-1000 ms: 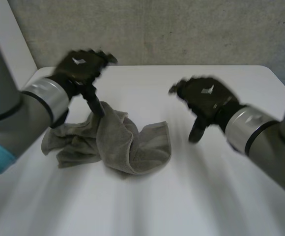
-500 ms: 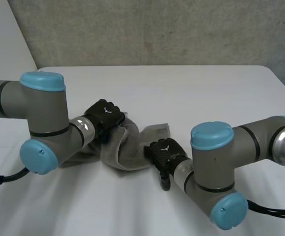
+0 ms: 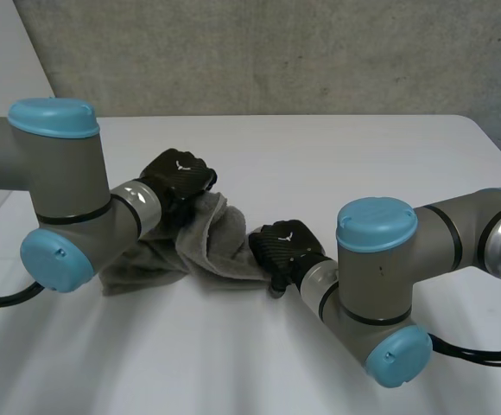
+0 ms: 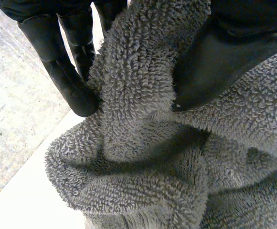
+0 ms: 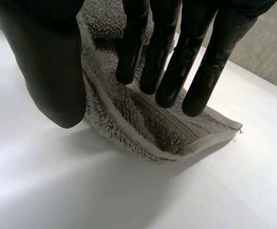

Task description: Fold the towel.

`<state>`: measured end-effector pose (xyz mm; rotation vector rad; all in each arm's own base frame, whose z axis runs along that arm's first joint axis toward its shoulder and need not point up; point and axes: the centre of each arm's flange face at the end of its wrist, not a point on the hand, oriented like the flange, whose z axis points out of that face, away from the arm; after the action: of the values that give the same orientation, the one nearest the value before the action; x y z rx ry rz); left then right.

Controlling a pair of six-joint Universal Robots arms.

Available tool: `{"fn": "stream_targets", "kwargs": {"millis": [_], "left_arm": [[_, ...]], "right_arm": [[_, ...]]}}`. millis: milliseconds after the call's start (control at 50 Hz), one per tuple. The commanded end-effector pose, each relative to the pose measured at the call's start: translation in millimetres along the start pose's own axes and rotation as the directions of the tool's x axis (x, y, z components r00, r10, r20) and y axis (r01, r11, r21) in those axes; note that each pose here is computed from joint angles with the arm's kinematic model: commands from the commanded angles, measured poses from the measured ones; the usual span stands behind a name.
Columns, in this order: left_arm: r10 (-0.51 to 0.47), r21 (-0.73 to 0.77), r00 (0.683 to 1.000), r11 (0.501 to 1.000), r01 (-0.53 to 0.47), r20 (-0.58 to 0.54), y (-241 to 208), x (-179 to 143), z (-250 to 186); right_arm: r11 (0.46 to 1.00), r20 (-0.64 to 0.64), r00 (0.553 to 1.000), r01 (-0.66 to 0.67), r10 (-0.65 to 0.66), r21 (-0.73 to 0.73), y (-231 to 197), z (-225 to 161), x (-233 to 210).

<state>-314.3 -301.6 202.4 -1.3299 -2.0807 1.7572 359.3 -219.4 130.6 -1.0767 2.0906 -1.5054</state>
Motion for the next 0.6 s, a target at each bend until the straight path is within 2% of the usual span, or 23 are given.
{"fn": "stream_targets", "kwargs": {"millis": [20, 100, 120, 140, 160, 180, 200, 220, 240, 260, 280, 300, 320, 340, 360, 380, 400, 420, 480, 520, 540, 580, 600], "left_arm": [[0.001, 0.026, 1.000, 1.000, -0.001, 0.013, -6, -5, 3], [0.009, 0.086, 0.998, 0.996, -0.014, 0.058, -21, -17, 10], [0.013, 0.138, 0.994, 0.990, -0.028, 0.113, -32, -31, 15], [-0.005, 0.200, 0.979, 0.979, -0.037, 0.204, -48, -53, 18], [-0.005, 0.200, 0.979, 0.979, -0.037, 0.205, -48, -53, 18], [-0.058, 0.270, 0.948, 0.963, -0.030, 0.312, -64, -78, 18], [-0.144, 0.350, 0.899, 0.937, -0.011, 0.413, -80, -105, 14], [-0.145, 0.351, 0.899, 0.936, -0.010, 0.414, -80, -105, 14], [-0.254, 0.450, 0.841, 0.893, 0.014, 0.477, -97, -128, 6], [-0.255, 0.451, 0.841, 0.892, 0.014, 0.478, -97, -129, 6], [-0.366, 0.552, 0.780, 0.833, 0.032, 0.508, -112, -150, -4], [-0.470, 0.652, 0.723, 0.758, 0.037, 0.506, -126, -170, -18], [-0.471, 0.653, 0.723, 0.757, 0.037, 0.506, -126, -170, -19], [-0.551, 0.728, 0.686, 0.685, 0.045, 0.475, -135, -183, -29], [-0.604, 0.783, 0.670, 0.620, 0.056, 0.431, -141, -191, -38], [-0.605, 0.783, 0.670, 0.619, 0.056, 0.431, -141, -191, -38], [-0.637, 0.810, 0.664, 0.581, 0.079, 0.392, -142, -193, -41], [-0.653, 0.813, 0.663, 0.571, 0.114, 0.366, -138, -190, -41], [-0.660, 0.803, 0.665, 0.577, 0.149, 0.351, -131, -185, -38], [-0.648, 0.764, 0.678, 0.614, 0.196, 0.347, -117, -172, -36], [-0.648, 0.764, 0.678, 0.614, 0.197, 0.347, -117, -172, -36], [-0.631, 0.710, 0.695, 0.660, 0.248, 0.344, -96, -156, -32], [-0.631, 0.709, 0.695, 0.660, 0.248, 0.344, -96, -156, -32]], "right_arm": [[1.000, -0.016, 1.000, 0.006, -0.006, 0.020, -4, 14, 7], [0.989, -0.053, 0.998, 0.033, -0.026, 0.146, -49, 23, 19], [0.989, -0.053, 0.998, 0.034, -0.026, 0.147, -49, 23, 19], [0.973, -0.085, 0.996, 0.049, -0.031, 0.226, -76, 25, 27], [0.973, -0.086, 0.996, 0.049, -0.031, 0.226, -76, 25, 27], [0.946, -0.119, 0.992, 0.066, -0.029, 0.318, -105, 23, 35], [0.898, -0.184, 0.983, 0.092, -0.013, 0.430, -142, 16, 49], [0.898, -0.185, 0.983, 0.093, -0.013, 0.431, -142, 16, 49], [0.832, -0.259, 0.965, 0.125, 0.023, 0.541, -177, 3, 65], [0.752, -0.315, 0.947, 0.161, 0.065, 0.639, -207, -13, 79], [0.751, -0.316, 0.947, 0.162, 0.065, 0.640, -207, -13, 79], [0.659, -0.344, 0.934, 0.202, 0.092, 0.725, -234, -30, 84], [0.658, -0.345, 0.934, 0.203, 0.092, 0.726, -234, -30, 84], [0.583, -0.361, 0.927, 0.238, 0.102, 0.777, -253, -46, 86], [0.538, -0.374, 0.922, 0.266, 0.100, 0.800, -263, -54, 87], [0.538, -0.374, 0.922, 0.266, 0.100, 0.800, -263, -54, 87], [0.538, -0.370, 0.926, 0.276, 0.073, 0.796, -264, -57, 84], [0.561, -0.355, 0.934, 0.273, 0.041, 0.782, -259, -55, 77], [0.588, -0.342, 0.940, 0.267, 0.017, 0.763, -253, -52, 73], [0.654, -0.314, 0.949, 0.254, -0.028, 0.712, -237, -43, 65], [0.654, -0.313, 0.949, 0.254, -0.028, 0.712, -237, -43, 65], [0.750, -0.262, 0.962, 0.231, -0.079, 0.620, -207, -25, 54], [0.750, -0.262, 0.962, 0.230, -0.079, 0.620, -207, -25, 54]]}}
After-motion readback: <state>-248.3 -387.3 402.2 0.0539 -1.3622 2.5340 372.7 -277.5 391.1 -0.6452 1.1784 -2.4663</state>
